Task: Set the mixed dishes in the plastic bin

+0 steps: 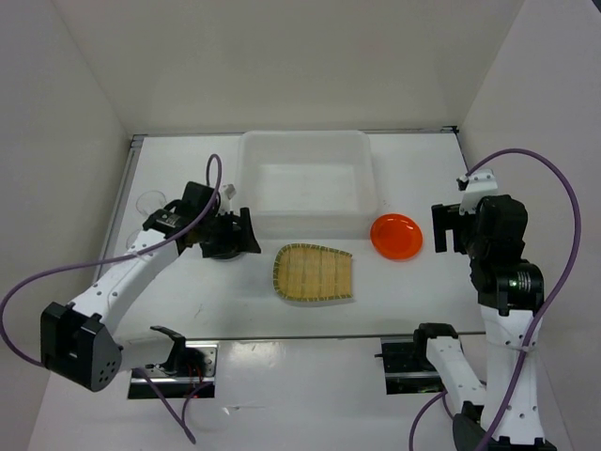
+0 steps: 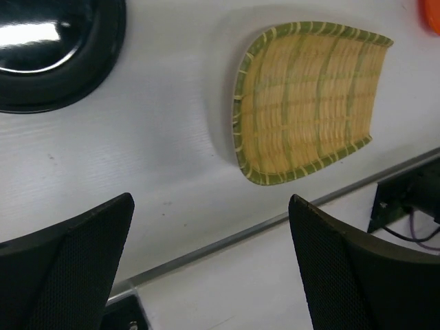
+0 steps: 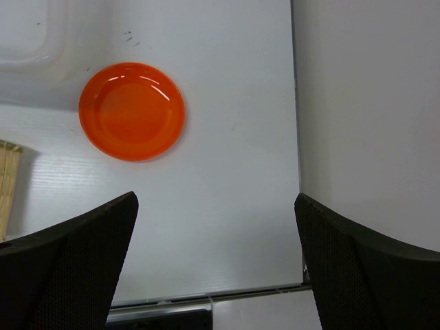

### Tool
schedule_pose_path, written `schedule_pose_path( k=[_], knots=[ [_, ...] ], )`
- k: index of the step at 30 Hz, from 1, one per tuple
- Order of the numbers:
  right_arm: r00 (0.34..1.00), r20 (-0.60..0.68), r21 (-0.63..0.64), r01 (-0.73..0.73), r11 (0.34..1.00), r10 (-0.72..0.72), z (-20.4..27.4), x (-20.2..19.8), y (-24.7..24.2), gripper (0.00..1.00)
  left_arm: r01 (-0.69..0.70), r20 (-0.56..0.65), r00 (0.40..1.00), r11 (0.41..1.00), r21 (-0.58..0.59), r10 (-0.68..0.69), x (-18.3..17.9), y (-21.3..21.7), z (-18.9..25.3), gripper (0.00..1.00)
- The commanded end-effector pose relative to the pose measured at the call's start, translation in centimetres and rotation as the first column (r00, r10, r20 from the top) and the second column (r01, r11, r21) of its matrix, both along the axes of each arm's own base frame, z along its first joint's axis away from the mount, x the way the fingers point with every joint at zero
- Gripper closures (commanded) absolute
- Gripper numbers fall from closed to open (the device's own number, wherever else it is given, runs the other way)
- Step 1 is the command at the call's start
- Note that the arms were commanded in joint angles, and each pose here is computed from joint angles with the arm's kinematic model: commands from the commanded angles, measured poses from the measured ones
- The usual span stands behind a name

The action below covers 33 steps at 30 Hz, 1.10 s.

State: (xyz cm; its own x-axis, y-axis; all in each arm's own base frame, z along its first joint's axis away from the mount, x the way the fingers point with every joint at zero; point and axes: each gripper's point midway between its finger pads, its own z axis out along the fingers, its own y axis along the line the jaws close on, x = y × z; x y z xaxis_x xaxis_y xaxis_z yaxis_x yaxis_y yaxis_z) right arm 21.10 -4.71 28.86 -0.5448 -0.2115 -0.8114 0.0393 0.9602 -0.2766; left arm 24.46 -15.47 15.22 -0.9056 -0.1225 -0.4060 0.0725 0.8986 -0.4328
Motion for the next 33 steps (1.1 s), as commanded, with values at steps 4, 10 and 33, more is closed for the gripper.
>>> schedule_pose_path(
  k=[4, 10, 33],
  knots=[
    [0.999, 0.05, -0.003, -0.012, 1.0, 0.012, 1.0, 0.4, 0.1, 0.01, 0.084, 0.029, 0.996, 0.971, -0.223, -0.08, -0.4, -5.3, -0.6, 0.01],
    [0.998, 0.062, 0.008, -0.016, 1.0, 0.015, 1.2, 0.2, 0.3, 0.01, 0.14, -0.05, 0.987, 0.976, -0.165, -0.15, -0.4, -7.3, -5.5, 0.01],
    [0.999, 0.042, -0.058, 0.029, 0.998, -0.027, 1.8, -1.5, -1.0, 0.01, 0.232, -0.067, 0.967, 0.959, -0.162, -0.245, 0.4, -10.8, -13.7, 0.09]
  ],
)
